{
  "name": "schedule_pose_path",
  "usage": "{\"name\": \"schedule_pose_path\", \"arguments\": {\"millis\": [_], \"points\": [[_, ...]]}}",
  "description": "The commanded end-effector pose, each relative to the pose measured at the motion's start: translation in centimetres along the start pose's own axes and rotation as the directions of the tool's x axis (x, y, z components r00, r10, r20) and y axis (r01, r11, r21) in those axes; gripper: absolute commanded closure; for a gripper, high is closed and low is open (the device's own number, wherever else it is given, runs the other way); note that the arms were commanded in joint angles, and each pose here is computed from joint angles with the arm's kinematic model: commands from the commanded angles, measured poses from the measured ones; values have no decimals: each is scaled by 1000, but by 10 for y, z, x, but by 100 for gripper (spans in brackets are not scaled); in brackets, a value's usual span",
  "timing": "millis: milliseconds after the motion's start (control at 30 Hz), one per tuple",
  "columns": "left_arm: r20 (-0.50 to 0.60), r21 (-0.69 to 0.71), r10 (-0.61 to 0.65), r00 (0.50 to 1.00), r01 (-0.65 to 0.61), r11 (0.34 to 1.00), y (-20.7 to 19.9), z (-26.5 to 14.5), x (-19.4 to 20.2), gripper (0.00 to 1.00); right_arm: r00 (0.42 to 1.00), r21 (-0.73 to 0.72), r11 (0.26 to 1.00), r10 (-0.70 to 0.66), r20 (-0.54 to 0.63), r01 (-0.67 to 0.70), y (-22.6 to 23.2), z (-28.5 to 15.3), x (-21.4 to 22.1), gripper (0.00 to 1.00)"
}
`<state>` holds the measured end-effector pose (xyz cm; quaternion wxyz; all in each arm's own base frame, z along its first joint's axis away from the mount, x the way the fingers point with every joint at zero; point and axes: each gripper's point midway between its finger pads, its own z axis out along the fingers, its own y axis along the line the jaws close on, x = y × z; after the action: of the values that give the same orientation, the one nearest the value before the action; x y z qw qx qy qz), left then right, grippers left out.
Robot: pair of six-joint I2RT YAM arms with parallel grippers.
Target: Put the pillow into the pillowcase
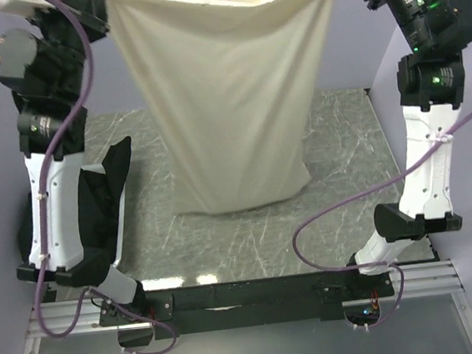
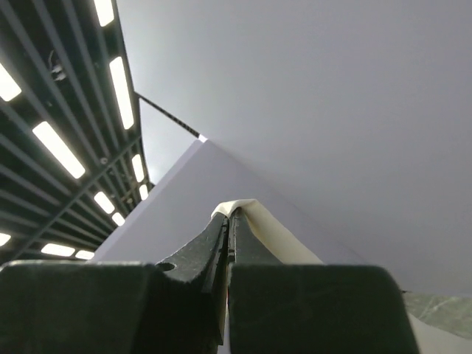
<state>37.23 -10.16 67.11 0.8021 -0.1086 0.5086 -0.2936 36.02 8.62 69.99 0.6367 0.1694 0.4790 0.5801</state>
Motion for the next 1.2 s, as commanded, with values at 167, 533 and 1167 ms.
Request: {"name": "schedule_pose_path", "arguments": {"millis": [167,533,1167], "points": [[243,237,-114,963,55,970,-37,-53,-135,99,981,-159,986,-25,190,56,44,-2,-49,100],[-231,181,-204,951,248,952,-4,-162,19,99,995,431,899,-96,28,75,-147,-142,35,100],[-569,36,-225,791,297,954,37,-256,139,99,982,626,758,-159,-98,185,-234,-243,66,100]]}}
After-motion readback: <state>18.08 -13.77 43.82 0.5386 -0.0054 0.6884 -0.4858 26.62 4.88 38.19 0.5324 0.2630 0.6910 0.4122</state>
